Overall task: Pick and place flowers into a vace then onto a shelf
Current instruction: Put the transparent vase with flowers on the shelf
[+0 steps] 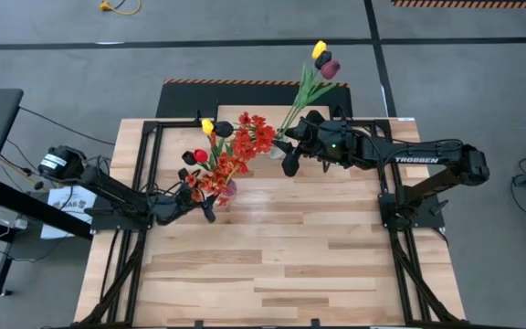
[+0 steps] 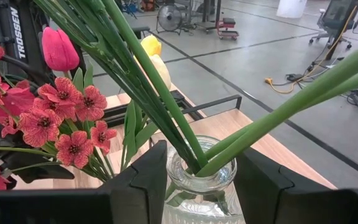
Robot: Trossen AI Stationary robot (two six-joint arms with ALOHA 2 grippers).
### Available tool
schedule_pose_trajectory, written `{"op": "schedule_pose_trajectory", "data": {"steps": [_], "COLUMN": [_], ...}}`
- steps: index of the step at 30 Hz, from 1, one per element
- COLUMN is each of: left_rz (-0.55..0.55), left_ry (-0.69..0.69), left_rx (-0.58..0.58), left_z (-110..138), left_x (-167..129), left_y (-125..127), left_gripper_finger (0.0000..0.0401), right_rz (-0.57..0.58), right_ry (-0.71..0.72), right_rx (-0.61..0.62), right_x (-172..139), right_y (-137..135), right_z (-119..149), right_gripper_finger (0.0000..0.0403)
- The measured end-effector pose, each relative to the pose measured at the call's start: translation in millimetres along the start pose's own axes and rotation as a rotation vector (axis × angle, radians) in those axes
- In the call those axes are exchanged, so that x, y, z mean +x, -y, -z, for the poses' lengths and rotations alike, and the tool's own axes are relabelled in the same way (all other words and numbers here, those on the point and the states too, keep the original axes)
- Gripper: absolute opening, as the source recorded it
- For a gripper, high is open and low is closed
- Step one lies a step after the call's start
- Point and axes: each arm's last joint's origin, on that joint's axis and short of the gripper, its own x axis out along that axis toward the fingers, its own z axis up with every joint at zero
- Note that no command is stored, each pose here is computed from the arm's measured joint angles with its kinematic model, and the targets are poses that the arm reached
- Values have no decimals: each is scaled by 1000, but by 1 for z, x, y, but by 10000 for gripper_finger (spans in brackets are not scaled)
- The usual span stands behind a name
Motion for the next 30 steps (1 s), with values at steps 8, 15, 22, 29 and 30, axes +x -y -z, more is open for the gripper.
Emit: {"op": "schedule_pose_trajectory", "data": {"steps": [8,15,22,29,30], "left_rz": [-11,20,8,8,8], "left_ry": [2,14,15,14,14], "left_rx": [0,-19,-26,-34,-33], "left_z": [-1,-3,-4,-4,-4], "left_x": [5,10,12,12,12], "left_y": [-4,-8,-9,-9,-9], "left_gripper_finger": [178,178,177,108,92], "right_rz": [0,0,0,0,0], "right_ry": [0,0,0,0,0], "right_rx": [0,0,0,0,0], "right_x": [0,0,0,0,0], "right_y": [0,0,0,0,0], "right_z": [0,0,0,0,0], "right_gripper_finger": [140,140,140,140,140]}}
